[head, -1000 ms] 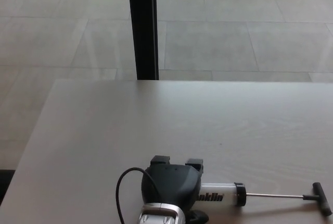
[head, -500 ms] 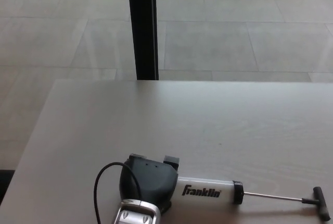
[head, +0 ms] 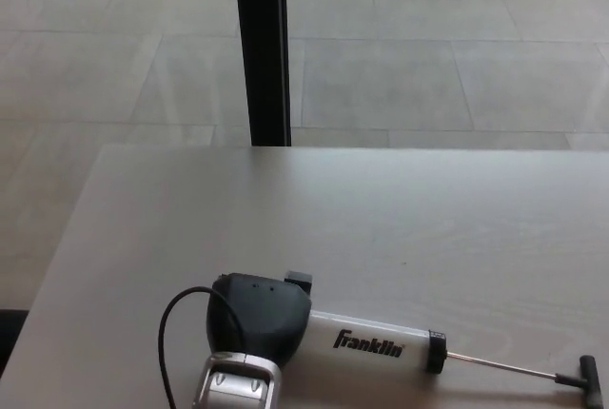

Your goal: The robot uses its left hand to lift the air pump kept on the middle of the desk and use the right hand to compress the handle

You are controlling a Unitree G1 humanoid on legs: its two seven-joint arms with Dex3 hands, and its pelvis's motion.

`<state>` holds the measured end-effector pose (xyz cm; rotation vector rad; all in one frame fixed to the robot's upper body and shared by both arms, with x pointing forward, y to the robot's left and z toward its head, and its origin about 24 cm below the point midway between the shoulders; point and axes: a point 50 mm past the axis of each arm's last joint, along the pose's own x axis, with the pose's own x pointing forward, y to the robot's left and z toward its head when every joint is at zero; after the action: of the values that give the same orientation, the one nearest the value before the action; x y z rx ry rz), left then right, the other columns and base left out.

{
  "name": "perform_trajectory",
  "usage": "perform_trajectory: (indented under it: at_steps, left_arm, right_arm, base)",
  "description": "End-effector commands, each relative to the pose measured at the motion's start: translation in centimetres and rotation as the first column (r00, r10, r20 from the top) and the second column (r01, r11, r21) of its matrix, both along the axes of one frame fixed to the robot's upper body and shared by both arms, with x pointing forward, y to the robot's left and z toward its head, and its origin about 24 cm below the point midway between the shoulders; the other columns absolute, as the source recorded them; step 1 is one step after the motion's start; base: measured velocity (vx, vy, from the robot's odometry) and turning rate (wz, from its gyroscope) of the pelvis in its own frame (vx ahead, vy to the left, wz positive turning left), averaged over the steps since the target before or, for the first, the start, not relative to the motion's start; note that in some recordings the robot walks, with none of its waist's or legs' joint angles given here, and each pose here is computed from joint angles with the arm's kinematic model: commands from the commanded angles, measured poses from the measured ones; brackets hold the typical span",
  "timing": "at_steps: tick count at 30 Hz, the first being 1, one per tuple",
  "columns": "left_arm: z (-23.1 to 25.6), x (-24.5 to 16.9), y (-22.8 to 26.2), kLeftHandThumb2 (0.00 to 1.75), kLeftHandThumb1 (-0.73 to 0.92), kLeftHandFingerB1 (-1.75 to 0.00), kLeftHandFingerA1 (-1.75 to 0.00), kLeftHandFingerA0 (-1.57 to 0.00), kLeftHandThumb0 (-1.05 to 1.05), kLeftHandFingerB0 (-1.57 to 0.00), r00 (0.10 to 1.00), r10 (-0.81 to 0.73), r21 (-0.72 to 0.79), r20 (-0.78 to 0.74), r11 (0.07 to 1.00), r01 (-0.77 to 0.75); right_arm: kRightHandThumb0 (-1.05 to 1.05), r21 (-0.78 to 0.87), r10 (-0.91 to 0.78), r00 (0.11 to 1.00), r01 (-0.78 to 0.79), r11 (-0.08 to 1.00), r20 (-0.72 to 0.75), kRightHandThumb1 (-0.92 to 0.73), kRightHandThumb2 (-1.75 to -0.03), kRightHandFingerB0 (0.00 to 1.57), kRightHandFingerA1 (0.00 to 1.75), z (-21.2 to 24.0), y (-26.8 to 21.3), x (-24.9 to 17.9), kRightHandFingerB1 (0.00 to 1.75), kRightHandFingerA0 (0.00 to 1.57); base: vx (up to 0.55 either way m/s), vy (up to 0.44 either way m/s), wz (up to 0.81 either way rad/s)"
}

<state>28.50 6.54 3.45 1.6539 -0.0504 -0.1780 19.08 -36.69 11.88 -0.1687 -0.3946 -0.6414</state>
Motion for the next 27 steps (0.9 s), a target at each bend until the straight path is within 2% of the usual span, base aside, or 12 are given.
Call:
perform_trajectory:
  at_steps: [1,3,4,7,8,9,12,13,14,18,26,27]
  left_arm:
    - [-0.7,-0.3,-0.7,0.75,0.84,-0.91,-1.75,-0.88,-0.4,-0.61,1.0,-0.02,-0.069,-0.009,0.997,0.02]
    - [-0.5,-0.4,-1.4,0.83,0.78,-0.9,-1.75,-0.9,-0.37,-0.67,0.997,-0.06,-0.128,0.05,0.99,0.066]
    - [-0.5,-0.5,-1.5,0.83,0.79,-0.97,-1.75,-0.9,-0.36,-0.65,0.997,-0.063,-0.139,0.044,0.988,0.069]
    - [-0.4,-0.5,-1.7,0.82,0.79,-1.02,-1.75,-0.93,-0.33,-0.68,0.996,-0.081,-0.207,0.049,0.974,0.089]
    - [-0.4,-0.6,-1.8,0.82,0.81,-1.07,-1.75,-0.93,-0.34,-0.67,0.995,-0.085,-0.217,0.05,0.972,0.094]
    - [-0.3,-0.6,-2.0,0.79,0.76,-1.09,-1.75,-0.91,-0.35,-0.67,0.995,-0.09,-0.214,0.052,0.972,0.099]
    - [-0.3,-0.5,-2.1,0.8,0.64,-0.63,-1.7,-0.9,-0.45,-0.46,0.996,-0.081,-0.187,-0.038,0.98,0.073]
    - [-0.1,-0.1,-2.1,0.8,0.61,-0.6,-1.56,-0.75,-0.52,-0.3,0.991,-0.07,-0.156,-0.114,0.986,0.051]
    - [0.3,0.1,-2.2,0.91,0.51,-0.48,-0.75,-0.29,-0.72,-0.03,0.98,-0.066,-0.134,-0.189,0.99,0.041]
    - [1.7,0.4,-2.0,0.91,0.44,-0.18,-0.54,0.0,-0.77,-0.03,0.942,-0.078,-0.129,-0.327,0.991,0.038]
    - [2.7,0.7,-0.8,0.71,0.52,0.0,0.0,0.0,-0.81,0.0,0.902,-0.086,-0.104,-0.423,0.994,0.046]
    - [2.7,0.7,-0.6,0.76,0.5,0.0,0.0,0.0,-0.86,0.0,0.896,-0.085,-0.083,-0.436,0.995,0.054]
  right_arm:
    - [-0.61,-0.008,-0.026,0.999,0.027,1.0,0.046,-0.82,-0.65,0.53,0.7,0.6,-0.1,-0.4,0.38,0.63]
    - [-0.63,-0.017,-0.021,0.999,0.022,1.0,0.04,-0.82,-0.65,0.51,0.72,0.6,0.1,-0.4,0.38,0.61]
    - [-0.61,-0.025,-0.021,0.999,0.022,0.999,0.039,-0.66,-1.03,0.42,0.74,0.7,0.2,-0.4,0.54,0.58]
    - [-0.6,-0.029,-0.021,0.999,0.022,0.999,0.041,-0.66,-1.03,0.41,0.74,0.7,0.3,-0.2,0.54,0.58]
    - [-0.62,-0.024,-0.018,0.999,0.019,1.0,0.048,-0.82,-0.66,0.48,0.73,0.7,0.3,-0.2,0.38,0.6]
    - [-0.61,-0.038,-0.014,0.999,0.015,0.999,0.047,-0.83,-0.65,0.48,0.73,0.6,0.3,-0.1,0.39,0.58]
    - [-0.61,-0.034,-0.016,0.999,0.017,0.999,0.041,-0.83,-0.65,0.49,0.74,0.6,0.3,-0.2,0.38,0.56]
    - [-0.59,-0.035,-0.019,0.999,0.02,0.999,0.041,-0.83,-0.65,0.49,0.76,0.6,0.3,0.0,0.38,0.57]
    - [-0.59,-0.033,-0.023,0.999,0.024,0.999,0.039,-0.84,-0.66,0.49,0.77,0.7,0.3,0.0,0.37,0.57]
    - [-0.58,-0.029,-0.036,0.999,0.037,0.999,0.039,-0.84,-0.65,0.5,0.78,0.7,0.3,-0.2,0.37,0.56]
    - [-0.55,-0.045,-0.028,0.999,0.03,0.999,0.039,-0.83,-0.64,0.48,0.89,0.9,0.4,-0.1,0.36,0.52]
    - [-0.55,-0.047,-0.034,0.999,0.035,0.998,0.03,-0.66,-1.0,0.4,0.8,0.9,0.5,-0.1,0.53,0.52]
  base:
    - [0.0,0.0,0.0]
    - [0.0,0.0,0.0]
    - [0.0,0.0,0.0]
    - [0.0,0.0,0.0]
    - [0.0,0.0,0.0]
    - [0.0,0.0,0.0]
    - [0.0,0.0,0.0]
    - [0.0,0.0,0.0]
    - [0.0,0.0,0.0]
    - [0.0,0.0,0.0]
    - [0.0,0.0,0.0]
    - [0.0,0.0,0.0]
